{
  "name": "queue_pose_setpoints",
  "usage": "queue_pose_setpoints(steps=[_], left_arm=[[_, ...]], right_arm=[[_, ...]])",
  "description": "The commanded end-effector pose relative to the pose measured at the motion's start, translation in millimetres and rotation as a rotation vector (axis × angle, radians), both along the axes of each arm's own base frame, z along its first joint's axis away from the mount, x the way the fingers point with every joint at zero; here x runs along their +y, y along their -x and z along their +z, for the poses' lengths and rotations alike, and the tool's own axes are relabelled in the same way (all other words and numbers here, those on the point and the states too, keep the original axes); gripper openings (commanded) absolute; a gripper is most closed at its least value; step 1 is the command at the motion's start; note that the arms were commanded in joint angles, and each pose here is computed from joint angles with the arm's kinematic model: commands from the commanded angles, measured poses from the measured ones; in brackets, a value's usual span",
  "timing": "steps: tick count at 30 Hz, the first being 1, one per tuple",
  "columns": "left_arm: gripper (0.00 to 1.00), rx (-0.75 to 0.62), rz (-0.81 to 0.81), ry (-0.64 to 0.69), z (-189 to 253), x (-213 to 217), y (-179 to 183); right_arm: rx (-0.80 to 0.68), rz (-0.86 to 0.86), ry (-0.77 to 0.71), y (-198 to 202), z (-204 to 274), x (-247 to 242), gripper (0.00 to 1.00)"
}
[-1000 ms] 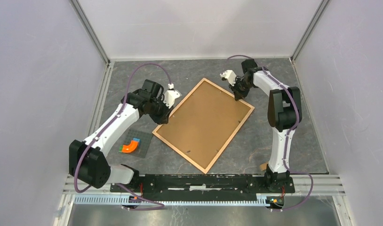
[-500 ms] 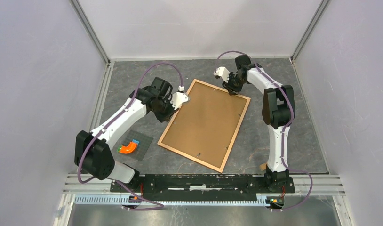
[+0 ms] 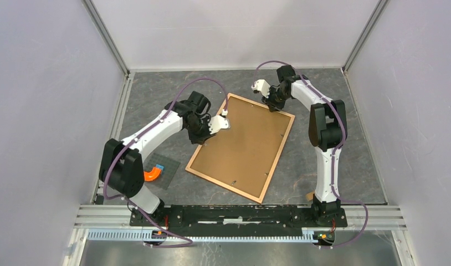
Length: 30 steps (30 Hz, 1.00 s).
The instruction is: Take the photo out of the frame
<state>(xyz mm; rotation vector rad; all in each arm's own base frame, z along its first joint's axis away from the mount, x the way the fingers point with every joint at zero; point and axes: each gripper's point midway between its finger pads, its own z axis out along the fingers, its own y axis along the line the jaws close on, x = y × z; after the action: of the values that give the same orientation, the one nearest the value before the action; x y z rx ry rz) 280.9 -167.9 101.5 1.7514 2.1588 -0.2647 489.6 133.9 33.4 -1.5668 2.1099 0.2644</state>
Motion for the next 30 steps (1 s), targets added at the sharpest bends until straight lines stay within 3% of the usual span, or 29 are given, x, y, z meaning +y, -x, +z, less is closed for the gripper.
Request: queue_pose_setpoints(steps=[1,6,8,16,30], left_arm=[[0.02,-0.095,-0.154,0.026,17.7,-21.1,-17.1],[0.02,-0.107,-0.223,-0.045,7.0,-28.1,-25.4],[0.02,-0.117,-0.219,-0.065,6.4,-31.7,-32.5],[0.02,-0.141,-0.272,-0.156,1.5,-28.4,-43.8],[0.02,-0.081,-0.372,-0.238,-7.0,-10.5,-26.7]], right_arm=[[0.061,0.03,0.0,11.2,-17.9,0.5,0.23],[0.076,0.038,0.002,16.6,-28.6,0.9,0.03],[0.077,0.041,0.01,16.7,-29.5,-0.4,0.0],[0.079,0.055,0.018,23.4,-32.2,-2.3,0.0],[0.072,0.018,0.02,12.7,-34.1,-2.8,0.0]])
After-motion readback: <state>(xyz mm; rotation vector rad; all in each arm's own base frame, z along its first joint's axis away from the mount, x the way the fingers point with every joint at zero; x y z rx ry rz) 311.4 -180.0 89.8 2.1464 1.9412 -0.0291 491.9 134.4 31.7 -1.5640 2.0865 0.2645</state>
